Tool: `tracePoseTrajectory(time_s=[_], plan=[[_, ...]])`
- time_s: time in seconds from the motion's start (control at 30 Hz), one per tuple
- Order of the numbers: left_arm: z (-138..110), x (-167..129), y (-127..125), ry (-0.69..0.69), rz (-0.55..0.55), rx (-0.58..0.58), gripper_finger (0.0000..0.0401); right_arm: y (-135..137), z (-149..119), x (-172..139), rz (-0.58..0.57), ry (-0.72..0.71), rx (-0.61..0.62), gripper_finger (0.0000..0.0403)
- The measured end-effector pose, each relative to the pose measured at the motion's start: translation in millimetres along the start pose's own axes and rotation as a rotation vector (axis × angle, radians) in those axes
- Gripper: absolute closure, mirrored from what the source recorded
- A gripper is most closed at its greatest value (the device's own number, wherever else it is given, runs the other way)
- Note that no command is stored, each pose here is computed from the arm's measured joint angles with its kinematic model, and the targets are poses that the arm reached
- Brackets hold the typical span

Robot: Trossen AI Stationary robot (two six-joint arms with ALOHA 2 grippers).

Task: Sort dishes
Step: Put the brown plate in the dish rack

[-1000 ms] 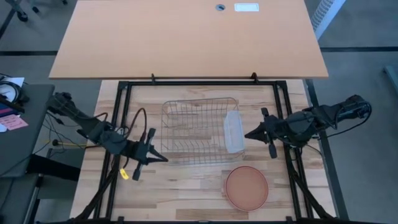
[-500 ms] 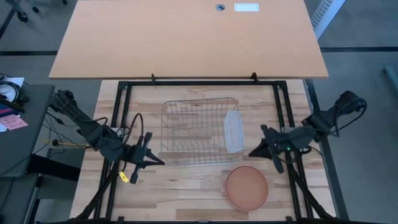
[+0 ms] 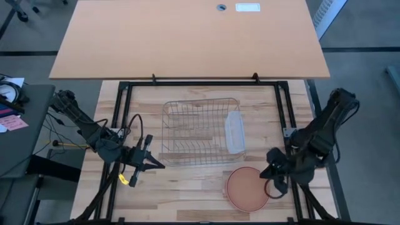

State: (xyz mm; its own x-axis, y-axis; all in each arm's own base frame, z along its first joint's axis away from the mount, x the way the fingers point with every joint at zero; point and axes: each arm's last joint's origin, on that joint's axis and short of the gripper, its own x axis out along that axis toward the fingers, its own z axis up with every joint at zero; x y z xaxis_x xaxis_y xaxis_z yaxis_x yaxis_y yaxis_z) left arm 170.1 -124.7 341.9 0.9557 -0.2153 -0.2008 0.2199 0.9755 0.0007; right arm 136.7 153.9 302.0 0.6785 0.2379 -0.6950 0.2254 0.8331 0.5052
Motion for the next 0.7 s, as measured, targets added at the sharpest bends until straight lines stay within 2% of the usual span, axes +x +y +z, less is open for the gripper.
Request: tracePoseTrajectory(time_s=[0.2,0.43,0.7], plan=[[0,0,0,0.001,0.0,0.0,0.0401,1,-12,21,-0.113,0.044,0.083,0.0318],[-2,0,0,0.017,0.014,-0.023,0.0401,8,-19,40,-0.139,0.08,0.071,0.0229],[-12,17,-6,0.07,0.051,0.001,0.0401,3,-17,55,-0.213,0.084,0.025,0.0118]])
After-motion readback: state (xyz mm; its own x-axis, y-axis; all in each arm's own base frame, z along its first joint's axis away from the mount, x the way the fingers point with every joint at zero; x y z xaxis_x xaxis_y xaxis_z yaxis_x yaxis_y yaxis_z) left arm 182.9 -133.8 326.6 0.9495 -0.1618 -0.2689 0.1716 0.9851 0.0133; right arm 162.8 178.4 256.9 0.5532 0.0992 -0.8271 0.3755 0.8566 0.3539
